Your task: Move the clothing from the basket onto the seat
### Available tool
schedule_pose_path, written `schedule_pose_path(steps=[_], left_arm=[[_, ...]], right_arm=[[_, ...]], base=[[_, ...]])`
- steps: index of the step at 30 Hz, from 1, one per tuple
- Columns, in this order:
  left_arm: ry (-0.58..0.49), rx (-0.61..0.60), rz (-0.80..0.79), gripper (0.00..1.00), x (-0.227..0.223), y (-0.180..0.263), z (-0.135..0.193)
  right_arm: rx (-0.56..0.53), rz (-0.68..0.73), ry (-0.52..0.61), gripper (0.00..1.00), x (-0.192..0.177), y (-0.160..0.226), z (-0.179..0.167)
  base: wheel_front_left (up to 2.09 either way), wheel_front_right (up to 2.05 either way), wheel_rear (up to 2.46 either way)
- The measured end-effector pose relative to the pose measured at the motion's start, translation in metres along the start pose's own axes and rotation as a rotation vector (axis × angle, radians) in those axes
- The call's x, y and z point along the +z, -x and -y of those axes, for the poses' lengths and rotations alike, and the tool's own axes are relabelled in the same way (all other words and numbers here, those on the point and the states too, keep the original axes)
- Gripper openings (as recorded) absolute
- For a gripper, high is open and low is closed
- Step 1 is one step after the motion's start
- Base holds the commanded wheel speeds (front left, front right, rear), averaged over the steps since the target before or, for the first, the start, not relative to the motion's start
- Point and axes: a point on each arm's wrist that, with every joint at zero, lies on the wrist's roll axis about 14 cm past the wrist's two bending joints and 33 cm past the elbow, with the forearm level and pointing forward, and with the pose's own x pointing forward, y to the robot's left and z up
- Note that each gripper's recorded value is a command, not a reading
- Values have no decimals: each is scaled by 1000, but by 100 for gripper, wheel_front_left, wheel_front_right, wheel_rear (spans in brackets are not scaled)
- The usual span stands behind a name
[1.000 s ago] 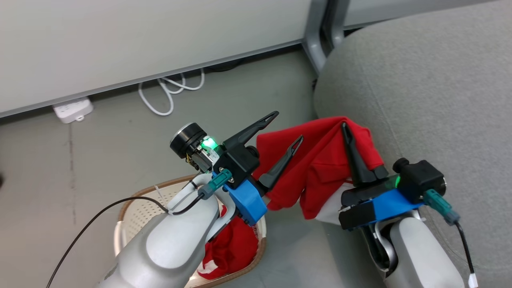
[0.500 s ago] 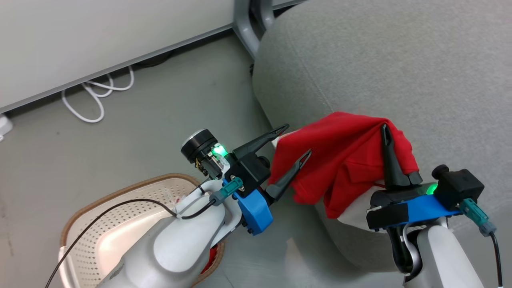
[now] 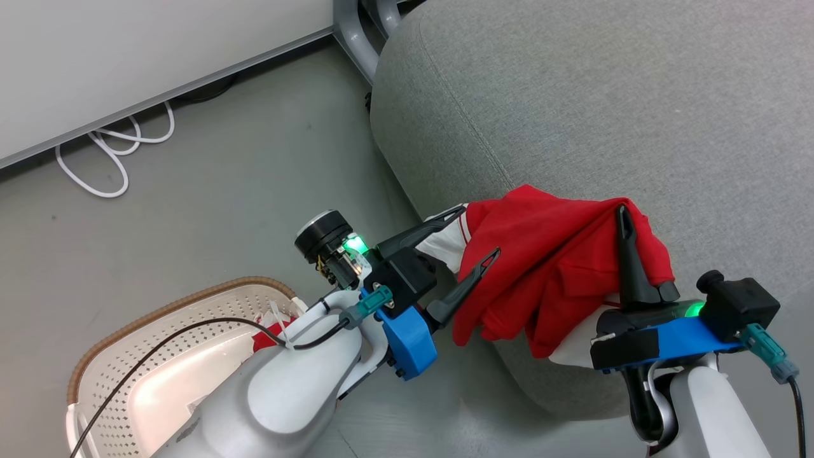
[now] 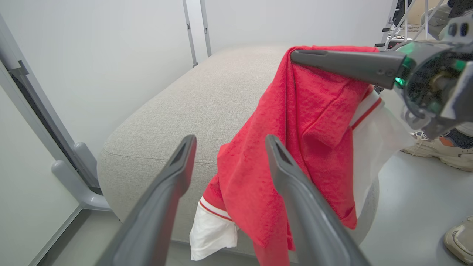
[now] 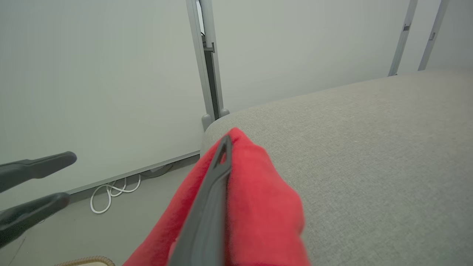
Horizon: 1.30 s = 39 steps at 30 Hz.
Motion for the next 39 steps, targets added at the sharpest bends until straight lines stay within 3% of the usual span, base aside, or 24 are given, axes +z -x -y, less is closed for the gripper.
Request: schedule_pose_path(steps=[5,10,21,26,32,39], left_arm=[[8,25,-2,100,-2,4,-8],[18,55,4,100,-8,7,-22],[20,75,-36,100,-50,9,-65],[49,86,-61,100,-82,13,-84],[97,97,-69,100,-117,15,-96],[147,115,-83,100,-147,22,-101]], right_arm=[[11,16,9,0,4,-8,-3],[24,101,59,0,32,-36,-6],[-58,483,222,0,163,-122,31],[-144,586,302,0,195,-145,59],[-236,550,381,0,181,-165,95],[-277,311,392,0,91,-188,119]], base=[[0,0,0],[0,0,0],[0,0,0],[0,0,0],[0,0,0],[0,0,0]])
